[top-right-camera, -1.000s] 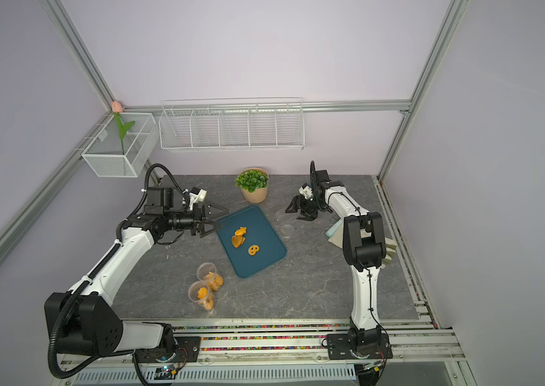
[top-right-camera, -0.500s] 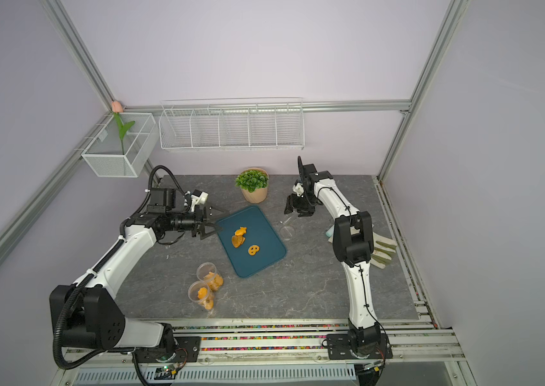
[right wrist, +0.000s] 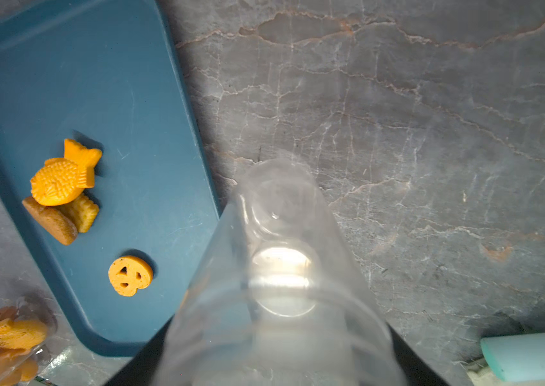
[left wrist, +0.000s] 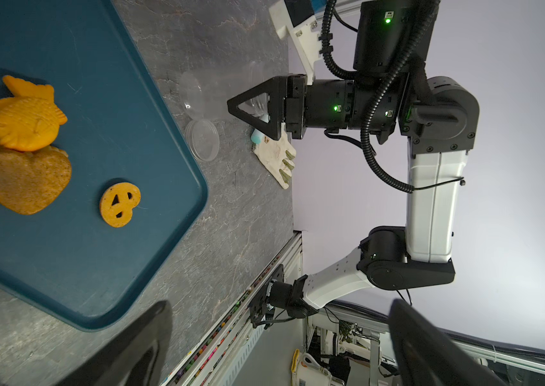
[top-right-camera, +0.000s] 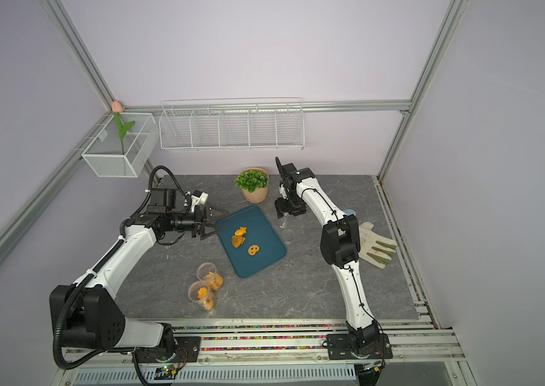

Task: Pour the cookies out of the jar
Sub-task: Place the jar at the center of the board.

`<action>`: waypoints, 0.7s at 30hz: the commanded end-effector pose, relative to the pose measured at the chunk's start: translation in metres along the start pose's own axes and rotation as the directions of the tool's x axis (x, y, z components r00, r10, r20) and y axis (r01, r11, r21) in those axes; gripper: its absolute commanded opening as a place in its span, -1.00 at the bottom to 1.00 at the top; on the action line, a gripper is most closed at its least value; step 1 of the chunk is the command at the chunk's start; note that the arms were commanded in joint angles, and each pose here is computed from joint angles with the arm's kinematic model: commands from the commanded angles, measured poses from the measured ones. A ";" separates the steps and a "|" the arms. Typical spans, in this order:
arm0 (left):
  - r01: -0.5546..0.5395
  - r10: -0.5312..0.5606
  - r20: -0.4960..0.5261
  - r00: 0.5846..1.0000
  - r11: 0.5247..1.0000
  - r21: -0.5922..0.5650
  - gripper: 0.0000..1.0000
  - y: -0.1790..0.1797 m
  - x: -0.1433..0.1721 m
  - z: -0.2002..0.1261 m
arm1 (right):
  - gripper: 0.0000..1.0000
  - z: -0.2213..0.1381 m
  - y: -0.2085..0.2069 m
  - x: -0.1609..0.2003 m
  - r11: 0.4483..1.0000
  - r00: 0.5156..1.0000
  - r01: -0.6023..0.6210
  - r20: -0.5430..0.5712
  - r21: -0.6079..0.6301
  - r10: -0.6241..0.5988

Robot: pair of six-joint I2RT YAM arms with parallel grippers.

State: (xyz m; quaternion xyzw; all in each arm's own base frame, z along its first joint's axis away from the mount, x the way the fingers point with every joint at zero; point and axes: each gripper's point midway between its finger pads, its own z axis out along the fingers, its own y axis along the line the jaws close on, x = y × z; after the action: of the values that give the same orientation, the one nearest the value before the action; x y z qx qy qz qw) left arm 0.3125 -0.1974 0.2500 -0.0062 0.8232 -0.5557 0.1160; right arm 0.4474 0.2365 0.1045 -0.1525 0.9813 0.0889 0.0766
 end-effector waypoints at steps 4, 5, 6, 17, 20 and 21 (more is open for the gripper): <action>-0.021 0.021 -0.003 1.000 1.000 -0.001 1.00 0.000 0.001 -0.002 | 0.53 0.017 0.003 0.011 0.998 0.996 0.050 -0.071 0.032 -0.048; -0.021 0.021 -0.002 1.000 1.000 -0.001 1.00 0.000 0.001 -0.002 | 0.54 0.018 0.004 0.011 0.998 0.996 0.050 -0.073 0.032 -0.048; -0.020 0.020 -0.003 1.000 1.000 -0.001 1.00 0.000 0.002 -0.002 | 0.57 0.018 0.004 0.011 0.998 0.996 0.052 -0.075 0.035 -0.050; -0.020 0.020 -0.003 1.000 1.000 -0.003 1.00 0.001 0.003 -0.002 | 0.78 0.006 0.002 0.010 0.996 0.997 0.053 -0.057 0.065 -0.049; -0.020 0.020 -0.002 1.000 1.000 -0.004 1.00 0.001 0.002 -0.002 | 0.78 -0.002 0.003 0.008 0.996 0.998 0.053 -0.037 0.068 -0.051; -0.022 0.022 -0.002 1.000 1.000 -0.004 1.00 0.001 0.003 -0.002 | 0.78 -0.004 0.003 0.007 0.996 0.998 0.053 -0.031 0.070 -0.051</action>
State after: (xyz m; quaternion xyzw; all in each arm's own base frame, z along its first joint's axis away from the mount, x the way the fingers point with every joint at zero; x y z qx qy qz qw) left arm 0.3120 -0.1973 0.2493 -0.0069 0.8238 -0.5552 0.1145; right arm 0.4409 0.2382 0.0829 -0.1690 0.9828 0.0550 0.0499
